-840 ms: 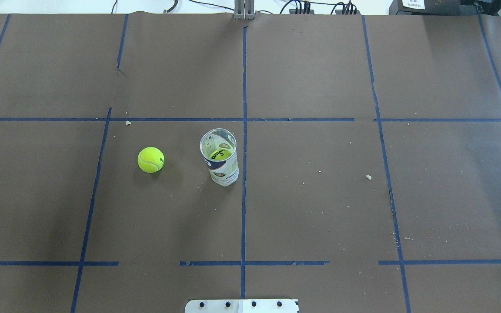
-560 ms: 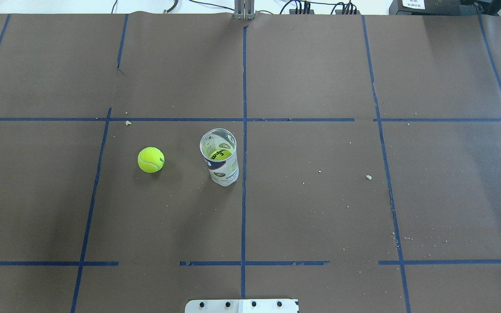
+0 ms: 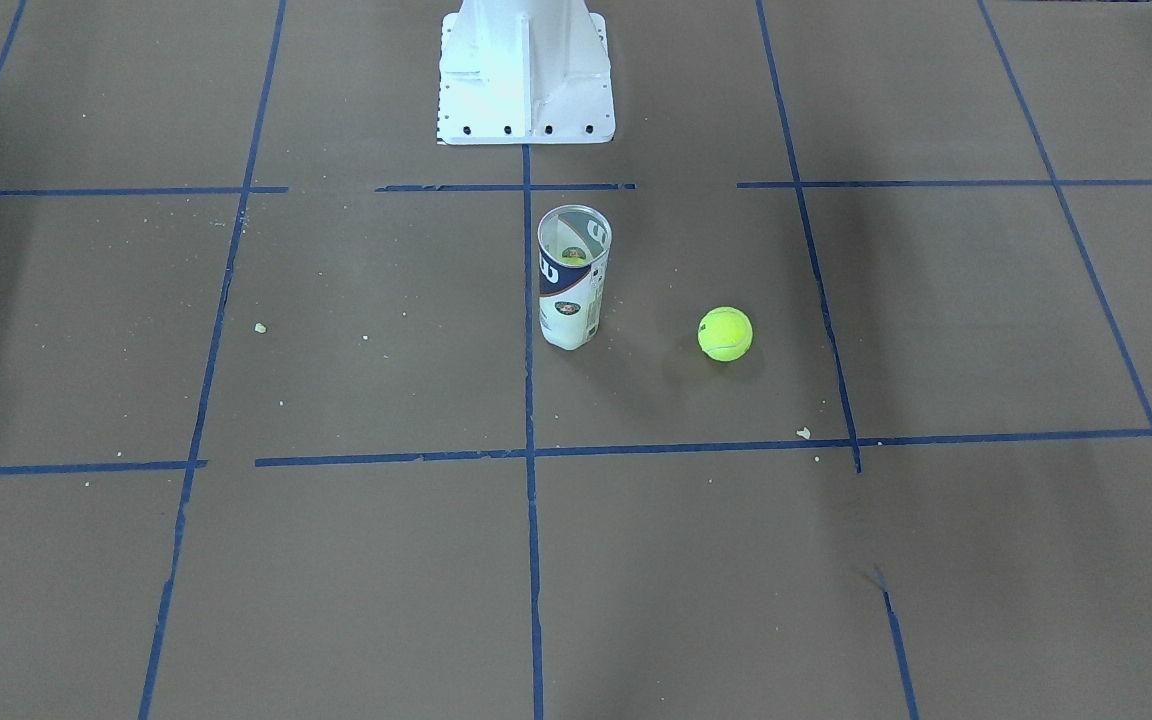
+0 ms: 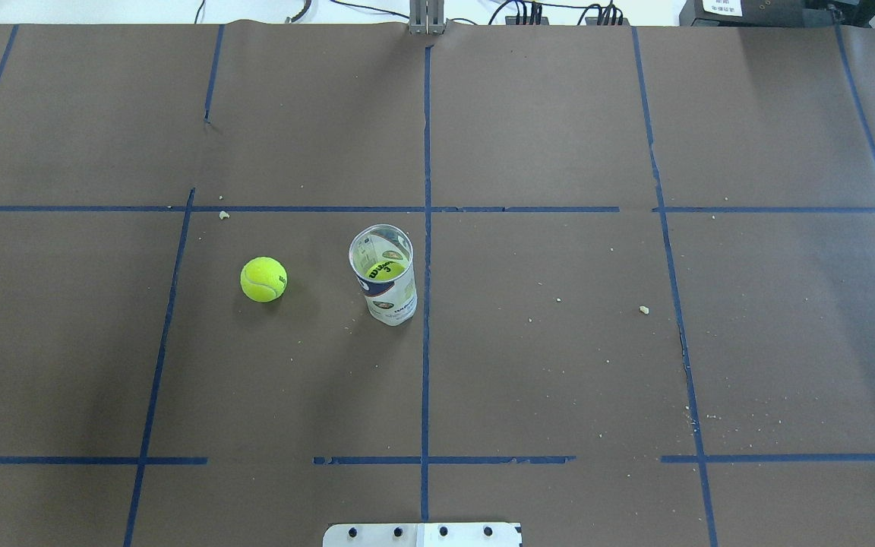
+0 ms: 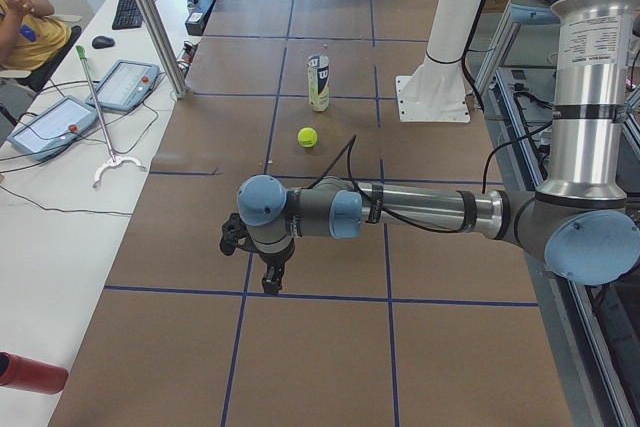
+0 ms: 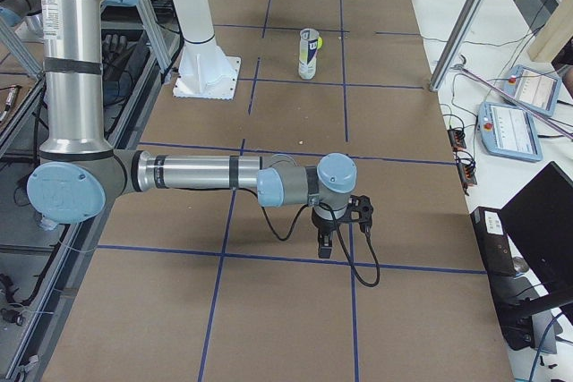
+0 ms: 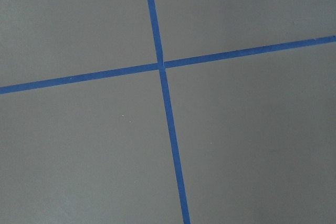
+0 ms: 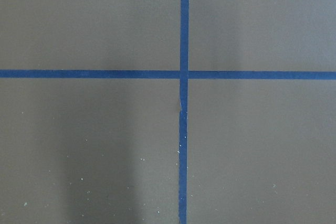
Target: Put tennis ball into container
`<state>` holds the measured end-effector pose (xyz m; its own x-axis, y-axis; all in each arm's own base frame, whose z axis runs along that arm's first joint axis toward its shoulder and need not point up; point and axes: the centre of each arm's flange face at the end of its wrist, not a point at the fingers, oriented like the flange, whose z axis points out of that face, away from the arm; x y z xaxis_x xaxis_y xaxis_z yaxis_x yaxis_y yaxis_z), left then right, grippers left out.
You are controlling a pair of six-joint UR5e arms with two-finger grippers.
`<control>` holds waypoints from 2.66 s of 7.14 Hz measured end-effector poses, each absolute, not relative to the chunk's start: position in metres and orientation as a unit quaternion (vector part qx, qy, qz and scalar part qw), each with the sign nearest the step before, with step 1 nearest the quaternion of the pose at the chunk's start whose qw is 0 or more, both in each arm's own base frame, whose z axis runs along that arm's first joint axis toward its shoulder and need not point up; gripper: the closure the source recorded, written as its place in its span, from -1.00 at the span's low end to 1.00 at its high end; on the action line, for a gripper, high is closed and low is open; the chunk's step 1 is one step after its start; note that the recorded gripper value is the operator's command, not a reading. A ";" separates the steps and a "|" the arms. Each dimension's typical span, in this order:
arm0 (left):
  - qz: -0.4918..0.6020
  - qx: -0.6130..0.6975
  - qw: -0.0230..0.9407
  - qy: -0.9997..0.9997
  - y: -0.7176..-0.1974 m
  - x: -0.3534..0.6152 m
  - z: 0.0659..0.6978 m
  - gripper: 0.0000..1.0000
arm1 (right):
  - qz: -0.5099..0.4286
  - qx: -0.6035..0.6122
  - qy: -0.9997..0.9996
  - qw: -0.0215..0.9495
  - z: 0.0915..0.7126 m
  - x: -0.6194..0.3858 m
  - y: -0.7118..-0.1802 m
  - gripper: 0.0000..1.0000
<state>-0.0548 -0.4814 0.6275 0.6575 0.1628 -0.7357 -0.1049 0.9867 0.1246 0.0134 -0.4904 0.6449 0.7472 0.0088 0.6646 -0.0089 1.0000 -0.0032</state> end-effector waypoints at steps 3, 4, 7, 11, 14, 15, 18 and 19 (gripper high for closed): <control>0.081 0.061 0.905 0.413 -0.485 -0.052 0.634 -1.00 | 0.005 0.000 -0.356 0.935 0.645 0.013 -0.491 -1.00; 0.075 0.075 0.899 0.426 -0.489 -0.039 0.622 -1.00 | 0.005 0.000 -0.356 0.935 0.645 0.013 -0.491 -1.00; 0.042 0.090 0.871 0.481 -0.493 0.065 0.542 -1.00 | 0.005 0.000 -0.356 0.935 0.645 0.013 -0.491 -1.00; -0.069 0.052 0.870 0.486 -0.463 0.269 0.416 -1.00 | 0.005 0.000 -0.356 0.935 0.645 0.013 -0.491 -1.00; -0.107 0.030 0.896 0.431 -0.468 0.386 0.307 -1.00 | 0.005 0.000 -0.356 0.935 0.645 0.013 -0.491 -1.00; -0.104 0.037 0.902 0.416 -0.461 0.409 0.296 -1.00 | 0.005 0.000 -0.356 0.935 0.645 0.013 -0.491 -1.00; -0.098 0.037 0.912 0.397 -0.457 0.437 0.305 -1.00 | 0.005 0.000 -0.356 0.935 0.645 0.013 -0.491 -1.00; -0.096 0.037 0.911 0.398 -0.458 0.442 0.313 -1.00 | 0.005 0.000 -0.356 0.935 0.645 0.013 -0.491 -1.00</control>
<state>0.4423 -0.4584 0.3129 0.6644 -0.1449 -0.7332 0.2042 0.9789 -0.0084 0.0134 -0.4906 0.6447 0.7471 0.0085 0.6646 -0.0090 1.0000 -0.0027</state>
